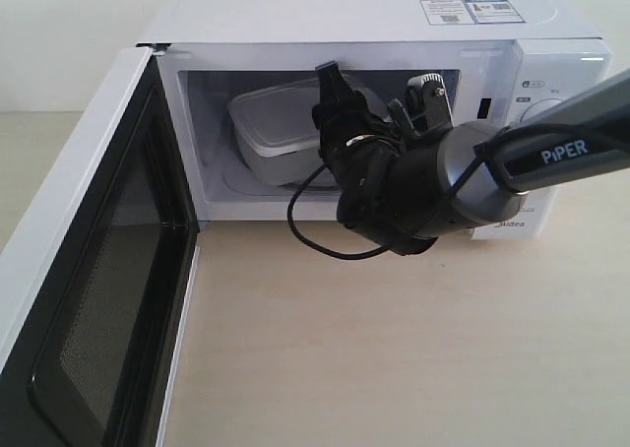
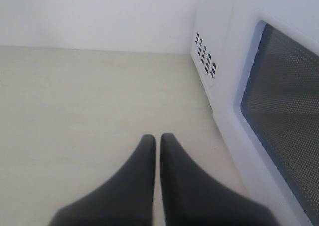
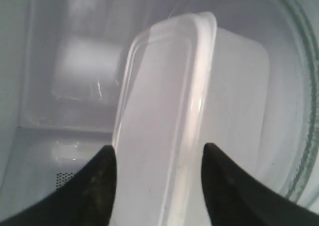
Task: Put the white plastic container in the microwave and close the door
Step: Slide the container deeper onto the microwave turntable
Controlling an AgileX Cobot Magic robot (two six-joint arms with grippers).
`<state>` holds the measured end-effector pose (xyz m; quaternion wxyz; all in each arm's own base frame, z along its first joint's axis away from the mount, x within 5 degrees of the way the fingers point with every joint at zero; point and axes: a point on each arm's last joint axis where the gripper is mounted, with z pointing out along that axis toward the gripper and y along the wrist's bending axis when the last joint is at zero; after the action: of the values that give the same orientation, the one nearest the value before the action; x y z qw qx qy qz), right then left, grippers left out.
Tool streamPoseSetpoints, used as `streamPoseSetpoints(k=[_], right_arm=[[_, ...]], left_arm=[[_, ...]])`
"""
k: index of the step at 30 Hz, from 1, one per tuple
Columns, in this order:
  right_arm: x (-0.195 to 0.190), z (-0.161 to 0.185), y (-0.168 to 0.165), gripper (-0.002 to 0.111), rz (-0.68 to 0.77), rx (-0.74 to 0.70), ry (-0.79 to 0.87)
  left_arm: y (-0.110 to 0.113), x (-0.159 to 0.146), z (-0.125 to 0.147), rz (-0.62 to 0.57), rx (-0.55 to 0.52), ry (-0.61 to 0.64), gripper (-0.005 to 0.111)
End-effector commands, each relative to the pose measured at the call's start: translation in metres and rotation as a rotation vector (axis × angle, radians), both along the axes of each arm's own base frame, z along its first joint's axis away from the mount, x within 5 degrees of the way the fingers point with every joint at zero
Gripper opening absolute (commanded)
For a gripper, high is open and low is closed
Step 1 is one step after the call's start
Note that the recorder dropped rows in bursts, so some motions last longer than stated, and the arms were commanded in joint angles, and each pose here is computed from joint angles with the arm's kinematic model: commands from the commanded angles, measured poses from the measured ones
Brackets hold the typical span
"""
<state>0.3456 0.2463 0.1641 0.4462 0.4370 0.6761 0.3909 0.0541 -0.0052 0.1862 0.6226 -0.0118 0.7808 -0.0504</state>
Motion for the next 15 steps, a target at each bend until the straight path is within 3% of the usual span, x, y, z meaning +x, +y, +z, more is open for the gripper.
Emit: streamPoseSetpoints(k=[1, 4, 15], right_arm=[[0.002, 0.002, -0.002, 0.038, -0.013, 0.005, -0.010], [0.000, 0.006, 0.000, 0.030, 0.011, 0.016, 0.012], [-0.035, -0.002, -0.028, 0.030, 0.044, -0.055, 0.106]], left_arm=[[0.000, 0.000, 0.000, -0.003, 0.006, -0.006, 0.004], [0.000, 0.000, 0.000, -0.003, 0.006, -0.006, 0.004], [0.000, 0.000, 0.000, -0.001, 0.006, -0.006, 0.004]])
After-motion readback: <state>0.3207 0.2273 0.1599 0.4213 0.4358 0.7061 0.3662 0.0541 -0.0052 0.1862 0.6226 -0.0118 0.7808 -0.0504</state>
